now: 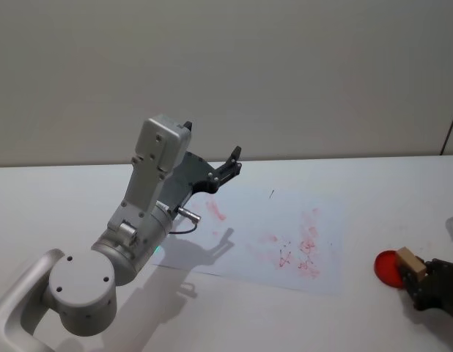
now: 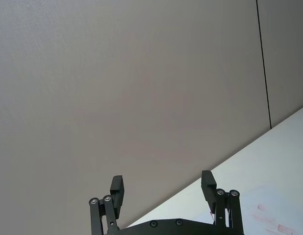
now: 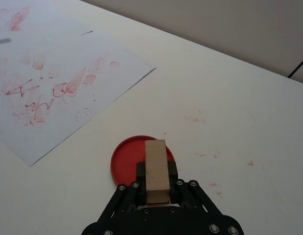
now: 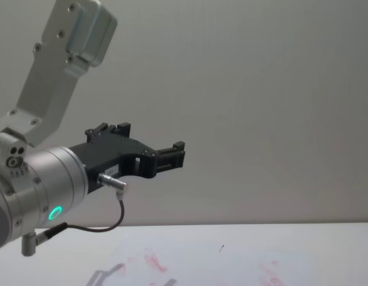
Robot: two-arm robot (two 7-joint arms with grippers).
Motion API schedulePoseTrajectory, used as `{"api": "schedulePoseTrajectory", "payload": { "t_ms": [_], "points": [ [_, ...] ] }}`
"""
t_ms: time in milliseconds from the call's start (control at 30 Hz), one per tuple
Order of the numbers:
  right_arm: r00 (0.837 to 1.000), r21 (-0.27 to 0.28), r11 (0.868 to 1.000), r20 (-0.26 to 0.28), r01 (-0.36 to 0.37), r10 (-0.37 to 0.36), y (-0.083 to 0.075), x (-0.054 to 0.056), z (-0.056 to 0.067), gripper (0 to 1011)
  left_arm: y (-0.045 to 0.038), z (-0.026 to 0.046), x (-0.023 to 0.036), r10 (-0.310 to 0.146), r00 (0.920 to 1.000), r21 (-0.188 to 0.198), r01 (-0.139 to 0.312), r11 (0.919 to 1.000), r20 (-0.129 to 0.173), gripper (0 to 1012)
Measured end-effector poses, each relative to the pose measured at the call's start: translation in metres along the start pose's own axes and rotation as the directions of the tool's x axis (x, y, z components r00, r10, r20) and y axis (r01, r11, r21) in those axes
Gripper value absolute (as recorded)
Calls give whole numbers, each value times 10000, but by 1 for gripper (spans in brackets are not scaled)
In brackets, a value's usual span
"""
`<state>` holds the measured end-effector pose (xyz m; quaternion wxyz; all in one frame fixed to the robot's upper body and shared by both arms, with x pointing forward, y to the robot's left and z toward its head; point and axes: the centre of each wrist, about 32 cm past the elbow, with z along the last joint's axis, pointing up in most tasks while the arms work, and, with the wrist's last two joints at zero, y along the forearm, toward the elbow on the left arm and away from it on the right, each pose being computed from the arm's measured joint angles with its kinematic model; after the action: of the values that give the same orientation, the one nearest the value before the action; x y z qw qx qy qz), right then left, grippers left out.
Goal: Use the one hand to pick up the stamp and affix it onto the A4 paper.
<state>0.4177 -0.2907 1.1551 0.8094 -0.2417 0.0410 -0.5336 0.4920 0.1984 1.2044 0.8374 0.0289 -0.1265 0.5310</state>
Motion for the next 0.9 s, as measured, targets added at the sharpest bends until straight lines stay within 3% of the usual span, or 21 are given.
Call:
{"api": "schedulePoseTrajectory", "payload": {
  "t_ms": [67, 233, 400, 533, 733, 900],
  "points": [
    [10000, 0, 10000, 2, -6, 6, 1, -1, 1, 216, 0, 0, 0, 0, 10000, 0, 0, 10000, 0, 1001],
    [10000, 110, 9999, -3, -29, 29, 10, -4, 18, 217, 0, 0, 0, -1, 10000, -1, 1, 10000, 0, 1001],
    [9999, 543, 9984, -48, -147, 149, 33, -23, 97, 217, 0, 0, 0, 0, 10000, 0, 0, 10000, 0, 1001],
    [9993, 1014, 9943, -131, -335, 350, 66, -52, 192, 217, 0, 0, 0, 0, 10000, 0, 0, 10000, 0, 1001],
    [9950, 1967, 9765, -281, -883, 956, 197, -160, 428, 217, 0, 0, 0, -1, 10000, 0, 1, 10000, 0, 1001],
    [9897, 2314, 9641, -272, -1305, 1405, 336, -259, 561, 217, 0, 0, 0, 0, 10000, 0, 0, 10000, 0, 1001]
  ]
}}
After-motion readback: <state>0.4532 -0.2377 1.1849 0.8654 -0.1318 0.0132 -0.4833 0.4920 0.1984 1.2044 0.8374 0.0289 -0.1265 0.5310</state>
